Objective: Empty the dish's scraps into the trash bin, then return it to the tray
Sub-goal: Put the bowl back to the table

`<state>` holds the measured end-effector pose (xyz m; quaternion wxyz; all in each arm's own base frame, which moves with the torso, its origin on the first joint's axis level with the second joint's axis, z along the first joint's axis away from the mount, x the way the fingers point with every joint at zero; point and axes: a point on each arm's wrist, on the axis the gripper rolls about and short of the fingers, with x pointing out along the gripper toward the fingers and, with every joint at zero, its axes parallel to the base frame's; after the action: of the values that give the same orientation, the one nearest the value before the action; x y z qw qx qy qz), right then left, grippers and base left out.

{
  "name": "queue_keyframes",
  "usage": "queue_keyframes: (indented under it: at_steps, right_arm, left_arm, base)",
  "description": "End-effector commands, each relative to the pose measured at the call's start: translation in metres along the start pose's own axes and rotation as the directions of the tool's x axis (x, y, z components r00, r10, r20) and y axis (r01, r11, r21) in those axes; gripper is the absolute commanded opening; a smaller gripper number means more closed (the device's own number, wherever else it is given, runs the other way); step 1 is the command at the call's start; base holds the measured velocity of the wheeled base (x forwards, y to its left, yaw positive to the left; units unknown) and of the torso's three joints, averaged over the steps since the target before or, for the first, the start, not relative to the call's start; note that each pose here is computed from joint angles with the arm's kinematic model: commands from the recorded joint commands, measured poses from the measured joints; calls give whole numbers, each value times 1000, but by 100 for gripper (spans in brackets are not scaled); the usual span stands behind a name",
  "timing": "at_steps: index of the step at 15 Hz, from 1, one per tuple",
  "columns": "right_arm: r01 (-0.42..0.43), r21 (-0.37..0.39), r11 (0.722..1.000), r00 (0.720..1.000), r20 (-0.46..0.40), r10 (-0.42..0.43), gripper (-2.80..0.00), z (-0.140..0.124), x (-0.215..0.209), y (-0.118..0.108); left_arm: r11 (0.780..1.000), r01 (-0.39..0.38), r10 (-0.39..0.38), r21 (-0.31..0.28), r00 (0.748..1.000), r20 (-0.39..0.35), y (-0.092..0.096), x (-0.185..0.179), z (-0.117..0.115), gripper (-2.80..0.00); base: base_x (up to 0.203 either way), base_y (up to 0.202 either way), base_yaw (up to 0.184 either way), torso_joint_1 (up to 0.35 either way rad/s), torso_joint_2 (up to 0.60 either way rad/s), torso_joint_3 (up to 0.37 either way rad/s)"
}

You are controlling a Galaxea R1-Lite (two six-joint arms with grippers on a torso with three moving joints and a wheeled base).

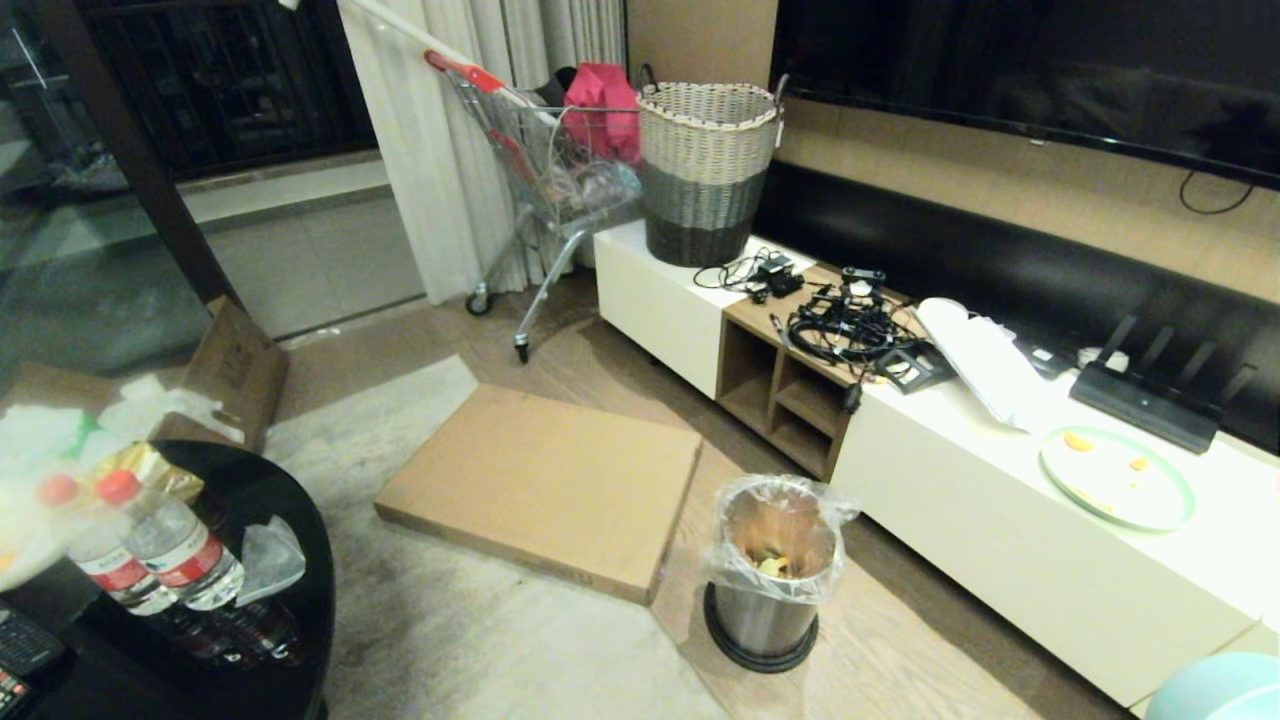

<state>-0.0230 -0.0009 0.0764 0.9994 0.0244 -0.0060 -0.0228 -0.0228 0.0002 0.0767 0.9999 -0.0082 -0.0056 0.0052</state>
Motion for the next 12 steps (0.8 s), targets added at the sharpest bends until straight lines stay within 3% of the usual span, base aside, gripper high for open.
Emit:
queue_keyframes:
  at_steps: [1, 12]
  right_arm:
    - [0, 1, 1000, 1000, -2, 0, -280, 0, 0, 0]
    - [-1, -4, 1000, 1000, -2, 1, -280, 0, 0, 0]
  left_arm:
    - [1000, 0, 0, -1, 1000, 1, 0, 0, 0, -280]
    - [1000, 0, 0, 1, 1000, 1, 0, 0, 0, -280]
  base:
    - [0, 0, 0, 0, 0, 0]
    - [0, 0, 0, 0, 0, 0]
